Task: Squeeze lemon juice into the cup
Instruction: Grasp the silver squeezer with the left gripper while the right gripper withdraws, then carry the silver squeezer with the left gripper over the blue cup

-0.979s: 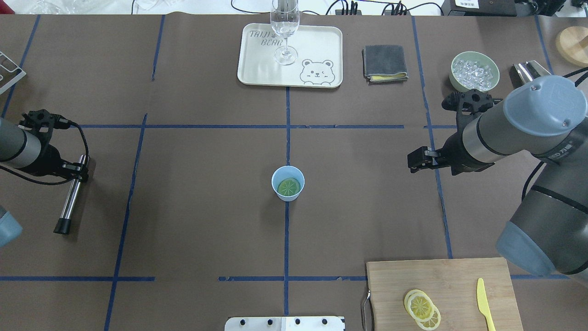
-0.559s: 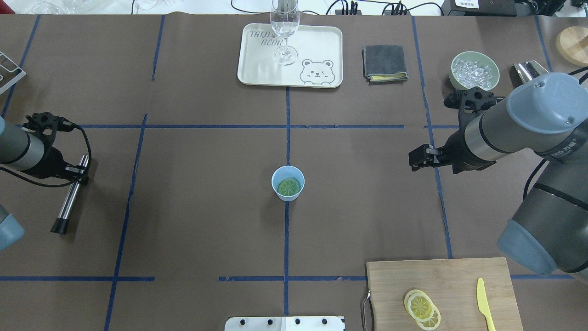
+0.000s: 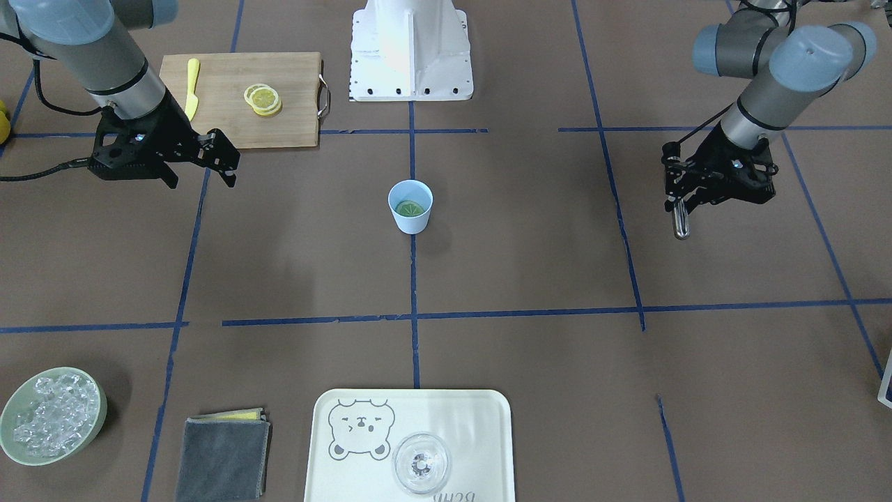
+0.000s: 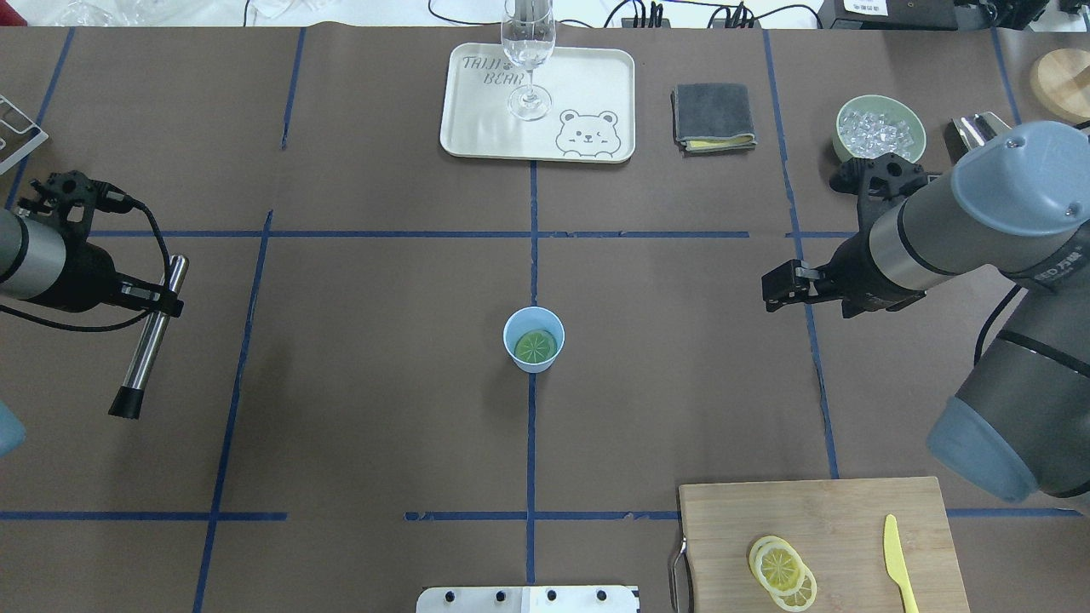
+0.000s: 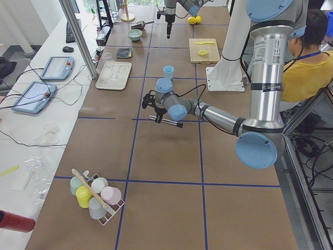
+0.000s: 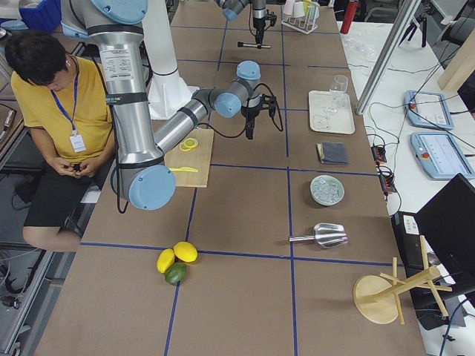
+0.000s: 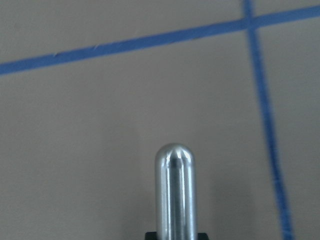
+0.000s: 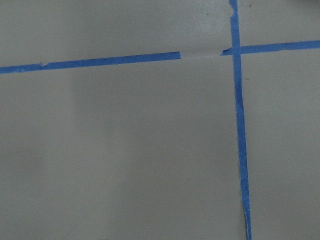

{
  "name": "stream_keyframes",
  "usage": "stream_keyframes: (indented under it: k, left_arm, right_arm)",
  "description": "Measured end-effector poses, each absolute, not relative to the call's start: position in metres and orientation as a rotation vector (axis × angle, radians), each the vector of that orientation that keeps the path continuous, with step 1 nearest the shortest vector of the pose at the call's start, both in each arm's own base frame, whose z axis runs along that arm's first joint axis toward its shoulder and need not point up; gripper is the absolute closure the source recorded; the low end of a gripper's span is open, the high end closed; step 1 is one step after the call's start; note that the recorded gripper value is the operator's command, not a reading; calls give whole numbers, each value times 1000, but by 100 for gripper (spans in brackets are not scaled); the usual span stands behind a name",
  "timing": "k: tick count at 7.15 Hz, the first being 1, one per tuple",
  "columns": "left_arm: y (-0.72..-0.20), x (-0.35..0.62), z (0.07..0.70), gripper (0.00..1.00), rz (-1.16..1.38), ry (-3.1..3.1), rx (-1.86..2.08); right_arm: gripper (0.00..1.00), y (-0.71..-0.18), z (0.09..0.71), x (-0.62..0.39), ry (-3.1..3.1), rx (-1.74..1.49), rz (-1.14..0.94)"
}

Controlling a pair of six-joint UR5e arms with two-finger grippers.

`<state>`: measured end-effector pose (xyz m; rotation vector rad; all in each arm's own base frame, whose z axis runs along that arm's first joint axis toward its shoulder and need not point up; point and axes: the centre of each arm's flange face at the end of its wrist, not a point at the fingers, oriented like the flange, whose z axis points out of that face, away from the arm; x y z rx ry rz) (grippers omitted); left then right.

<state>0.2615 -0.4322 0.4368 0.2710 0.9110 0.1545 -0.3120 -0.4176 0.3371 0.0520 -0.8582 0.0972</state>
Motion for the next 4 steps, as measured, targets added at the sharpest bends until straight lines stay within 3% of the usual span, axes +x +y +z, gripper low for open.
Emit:
stream_keyframes:
  k: [4]
  left_arm:
    - [-406, 278, 255, 100, -34, 1134, 549]
  right_arm:
    - [0, -431, 347, -286, -853, 51, 133]
